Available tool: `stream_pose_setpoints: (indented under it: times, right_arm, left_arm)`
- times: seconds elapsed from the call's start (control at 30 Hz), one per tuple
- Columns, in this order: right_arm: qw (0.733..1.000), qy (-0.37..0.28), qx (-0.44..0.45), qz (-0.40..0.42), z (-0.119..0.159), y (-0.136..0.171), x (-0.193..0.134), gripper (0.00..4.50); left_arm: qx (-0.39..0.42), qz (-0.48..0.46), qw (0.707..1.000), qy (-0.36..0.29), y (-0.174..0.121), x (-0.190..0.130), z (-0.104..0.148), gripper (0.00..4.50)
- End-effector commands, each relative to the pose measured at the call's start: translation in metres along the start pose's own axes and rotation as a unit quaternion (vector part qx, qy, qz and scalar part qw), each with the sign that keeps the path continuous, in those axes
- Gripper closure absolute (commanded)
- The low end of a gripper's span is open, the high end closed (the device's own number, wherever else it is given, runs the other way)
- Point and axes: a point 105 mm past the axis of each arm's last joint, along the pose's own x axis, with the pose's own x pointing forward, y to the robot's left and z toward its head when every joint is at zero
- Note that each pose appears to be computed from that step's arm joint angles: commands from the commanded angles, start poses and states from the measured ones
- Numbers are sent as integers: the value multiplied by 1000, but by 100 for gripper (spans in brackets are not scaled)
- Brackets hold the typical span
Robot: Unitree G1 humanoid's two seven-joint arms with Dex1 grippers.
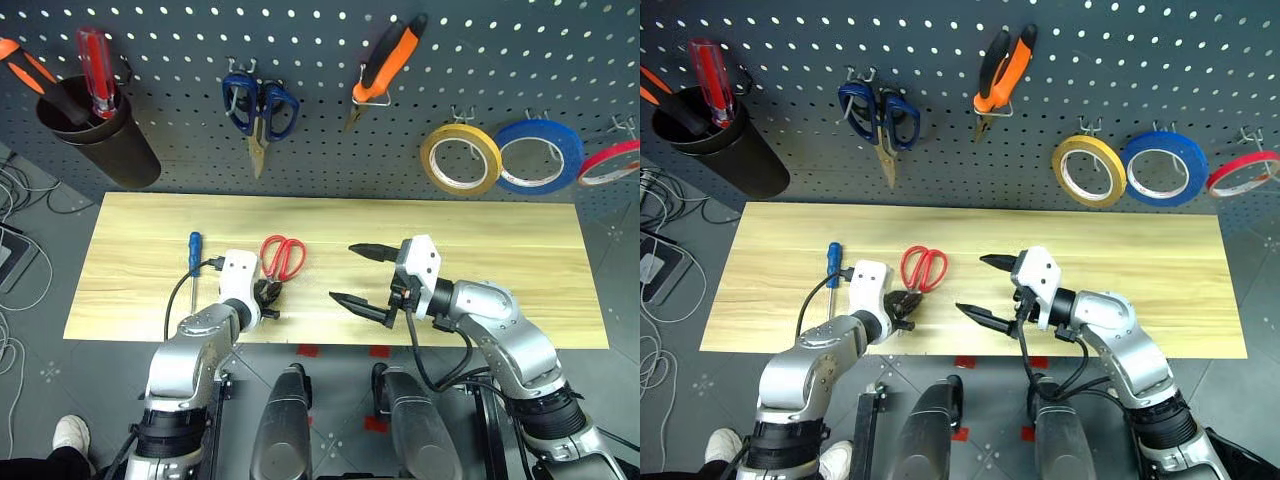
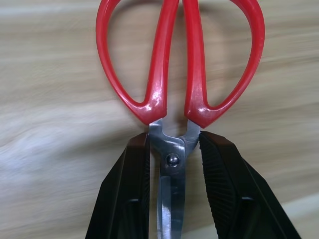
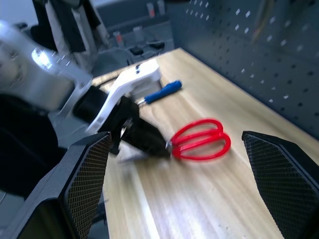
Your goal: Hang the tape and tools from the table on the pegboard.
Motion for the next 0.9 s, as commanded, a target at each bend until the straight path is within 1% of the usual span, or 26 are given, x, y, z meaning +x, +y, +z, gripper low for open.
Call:
stream_pose_setpoints:
  times: [0.03, 0.07, 0.23, 0.3, 0.4, 0.67, 0.9]
  right_arm:
    - [999, -40, 6, 1, 21, 3, -7, 0]
    - [999, -48, 11, -9, 26, 0, -9, 0]
    - [993, -92, 38, -59, 46, -19, -13, 0]
    - [990, -110, 49, -77, 55, -25, -13, 0]
    - [987, -130, 48, -85, 67, -26, -12, 0]
    - [984, -153, 47, -73, 83, -24, -9, 0]
    - [987, -147, 42, -57, 84, -18, -10, 0]
  left_arm:
    - [51, -11, 995, -80, -13, -16, 32, 336]
    - [74, -7, 992, -100, -16, -22, 39, 336]
    - [153, -1, 973, -174, -28, -41, 56, 336]
    - [168, 2, 966, -198, -31, -46, 61, 336]
    - [201, 10, 950, -238, -36, -55, 72, 336]
    - [237, 66, 917, -314, -29, -71, 97, 336]
    - [240, 102, 898, -355, -17, -68, 122, 336]
